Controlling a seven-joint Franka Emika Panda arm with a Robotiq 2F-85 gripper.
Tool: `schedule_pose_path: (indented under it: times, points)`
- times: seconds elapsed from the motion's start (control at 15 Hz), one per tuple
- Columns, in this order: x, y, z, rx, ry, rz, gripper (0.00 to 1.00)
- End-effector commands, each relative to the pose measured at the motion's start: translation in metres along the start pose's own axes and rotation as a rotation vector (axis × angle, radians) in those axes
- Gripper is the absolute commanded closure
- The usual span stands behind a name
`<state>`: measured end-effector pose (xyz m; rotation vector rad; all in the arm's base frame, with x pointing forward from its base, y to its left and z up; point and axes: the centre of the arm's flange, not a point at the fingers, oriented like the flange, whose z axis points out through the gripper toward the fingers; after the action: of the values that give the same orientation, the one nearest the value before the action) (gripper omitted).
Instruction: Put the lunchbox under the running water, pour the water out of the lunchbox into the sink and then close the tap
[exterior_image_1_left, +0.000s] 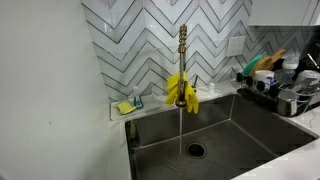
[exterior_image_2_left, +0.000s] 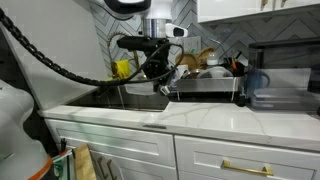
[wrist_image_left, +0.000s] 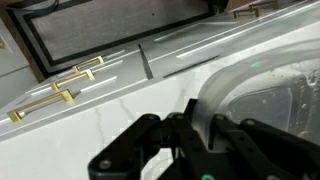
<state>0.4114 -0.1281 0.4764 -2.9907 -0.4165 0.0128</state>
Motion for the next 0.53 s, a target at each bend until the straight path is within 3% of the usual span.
schedule_pose_path:
  times: [0.0, 0.27, 0.33, 0.4, 0.47]
  points:
    - [-0.002, -0.077, -0.018, 0.038, -0.011, -0.025, 0.98]
    - [0.021, -0.163, -0.015, 0.064, -0.003, -0.028, 0.98]
    - [0.026, -0.183, -0.011, 0.102, -0.02, -0.042, 0.98]
    - [0.026, -0.152, -0.019, 0.062, -0.013, -0.05, 0.98]
    - [0.029, -0.166, -0.018, 0.059, -0.018, -0.062, 0.93]
